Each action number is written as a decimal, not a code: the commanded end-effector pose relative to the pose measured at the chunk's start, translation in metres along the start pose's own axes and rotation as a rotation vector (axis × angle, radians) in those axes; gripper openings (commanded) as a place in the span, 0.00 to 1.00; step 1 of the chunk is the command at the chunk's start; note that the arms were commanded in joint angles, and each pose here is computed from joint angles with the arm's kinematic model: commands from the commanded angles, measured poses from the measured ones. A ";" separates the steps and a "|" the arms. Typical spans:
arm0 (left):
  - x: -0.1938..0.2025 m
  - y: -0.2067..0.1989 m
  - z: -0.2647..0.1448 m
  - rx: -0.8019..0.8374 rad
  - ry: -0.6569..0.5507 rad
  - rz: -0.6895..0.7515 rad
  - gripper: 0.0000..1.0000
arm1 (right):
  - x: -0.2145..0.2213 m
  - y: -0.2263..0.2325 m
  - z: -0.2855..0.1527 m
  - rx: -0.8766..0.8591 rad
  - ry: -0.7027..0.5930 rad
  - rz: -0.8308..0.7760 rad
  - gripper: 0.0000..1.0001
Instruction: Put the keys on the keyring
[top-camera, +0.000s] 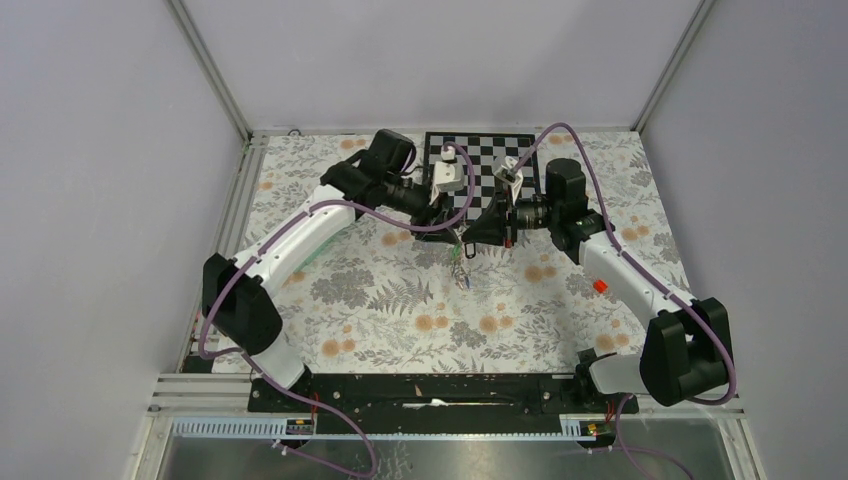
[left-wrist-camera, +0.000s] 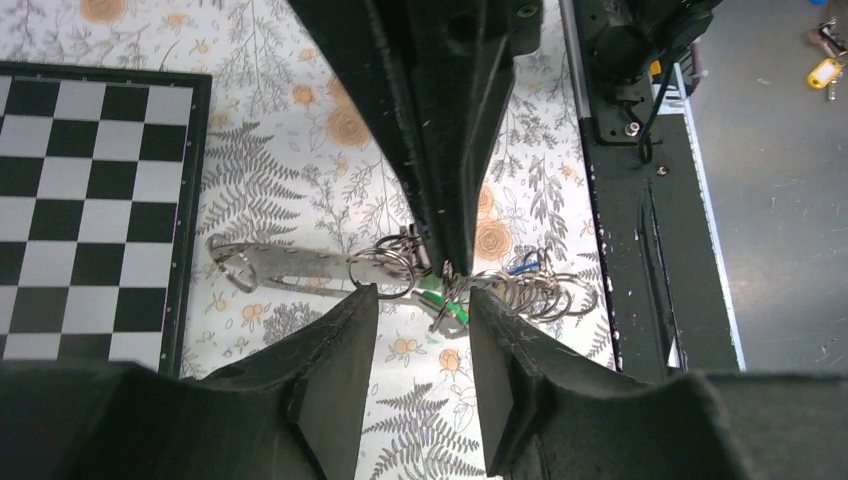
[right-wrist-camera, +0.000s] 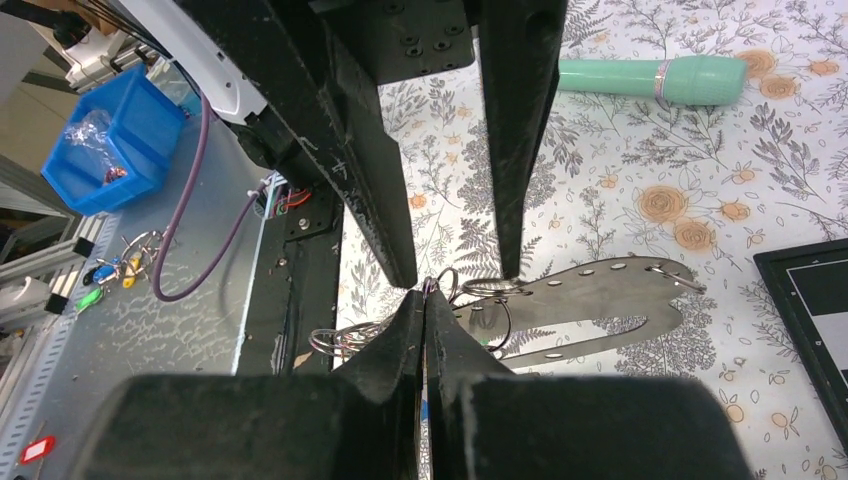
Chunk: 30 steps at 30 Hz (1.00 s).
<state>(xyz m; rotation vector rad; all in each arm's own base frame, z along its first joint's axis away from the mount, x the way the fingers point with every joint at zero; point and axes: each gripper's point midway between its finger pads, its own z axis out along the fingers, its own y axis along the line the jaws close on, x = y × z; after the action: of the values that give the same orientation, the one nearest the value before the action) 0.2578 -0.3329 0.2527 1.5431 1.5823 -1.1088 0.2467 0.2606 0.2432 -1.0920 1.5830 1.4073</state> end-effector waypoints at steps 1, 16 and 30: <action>-0.029 -0.018 -0.009 0.045 -0.098 0.077 0.43 | -0.030 0.009 -0.001 -0.042 -0.049 -0.057 0.00; -0.029 -0.006 -0.033 -0.050 -0.099 0.140 0.52 | -0.025 0.004 -0.005 -0.026 -0.055 -0.036 0.00; -0.013 -0.012 -0.024 0.048 -0.085 0.251 0.49 | -0.023 0.003 -0.005 -0.029 -0.059 -0.022 0.00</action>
<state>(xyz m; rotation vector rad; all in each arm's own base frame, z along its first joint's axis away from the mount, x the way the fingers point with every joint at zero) 0.2522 -0.3101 0.2680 1.6081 1.3972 -1.0499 0.2523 0.2586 0.2569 -1.0449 1.5683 1.4363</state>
